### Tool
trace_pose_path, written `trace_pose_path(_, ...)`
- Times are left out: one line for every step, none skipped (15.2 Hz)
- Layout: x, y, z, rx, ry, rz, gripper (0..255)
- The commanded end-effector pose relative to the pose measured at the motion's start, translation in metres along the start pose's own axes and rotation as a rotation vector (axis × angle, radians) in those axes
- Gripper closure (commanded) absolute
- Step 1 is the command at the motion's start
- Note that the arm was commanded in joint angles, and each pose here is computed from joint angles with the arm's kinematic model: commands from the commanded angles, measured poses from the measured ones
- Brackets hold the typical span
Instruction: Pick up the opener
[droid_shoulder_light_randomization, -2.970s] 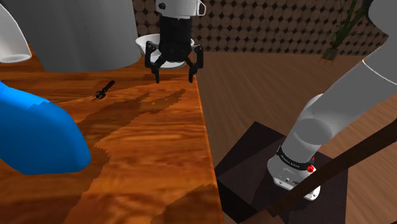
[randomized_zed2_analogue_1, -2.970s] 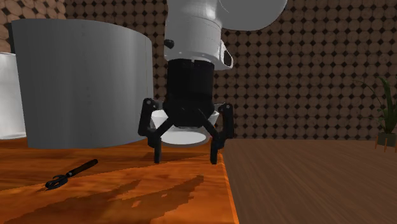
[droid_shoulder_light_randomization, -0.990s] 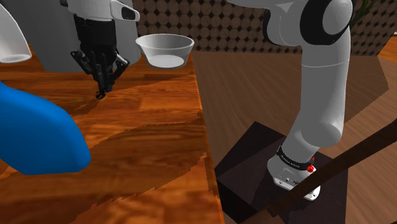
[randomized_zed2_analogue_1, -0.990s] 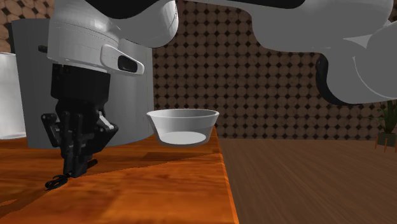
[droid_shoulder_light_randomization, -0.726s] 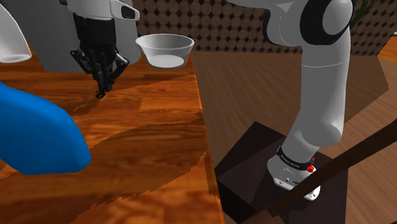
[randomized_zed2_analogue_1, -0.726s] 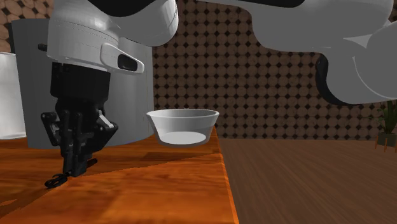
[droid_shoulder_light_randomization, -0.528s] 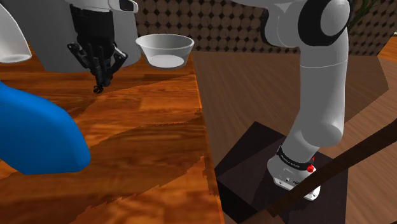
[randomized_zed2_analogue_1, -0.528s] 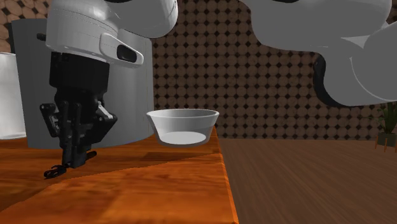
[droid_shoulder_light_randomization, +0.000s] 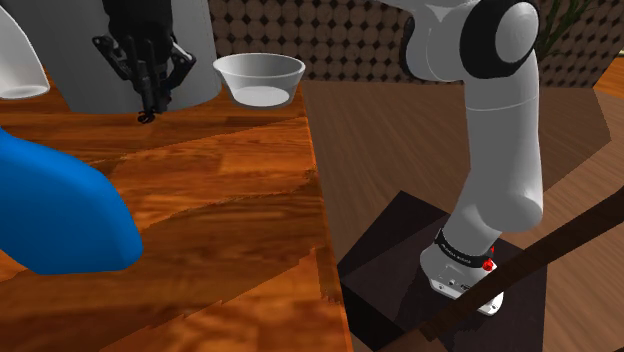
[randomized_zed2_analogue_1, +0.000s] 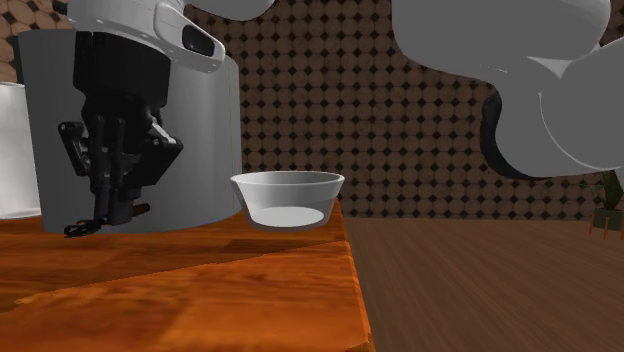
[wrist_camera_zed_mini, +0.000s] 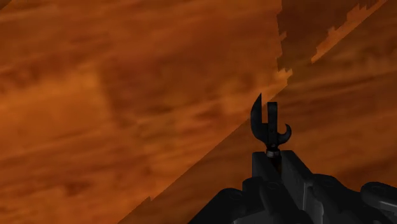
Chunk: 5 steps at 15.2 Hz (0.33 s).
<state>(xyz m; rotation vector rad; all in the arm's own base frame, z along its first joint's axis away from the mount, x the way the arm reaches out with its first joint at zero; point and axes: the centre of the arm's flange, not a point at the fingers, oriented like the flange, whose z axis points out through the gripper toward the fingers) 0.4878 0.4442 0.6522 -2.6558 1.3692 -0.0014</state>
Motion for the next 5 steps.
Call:
trace_pose_path(0.0, -0.002, -0.01, -0.001, 0.0, 0.0, 255)
trace_pose_path(0.0, -0.003, -0.015, -0.001, 0.0, 0.0, 255)
trace_pose_path(0.0, -0.004, -0.02, -0.001, 0.0, 0.0, 255)
trace_pose_path(-0.001, -0.004, -0.021, -0.001, 0.0, 0.0, 255)
trace_pose_path(-0.001, -0.004, -0.021, -0.001, 0.0, 0.0, 255)
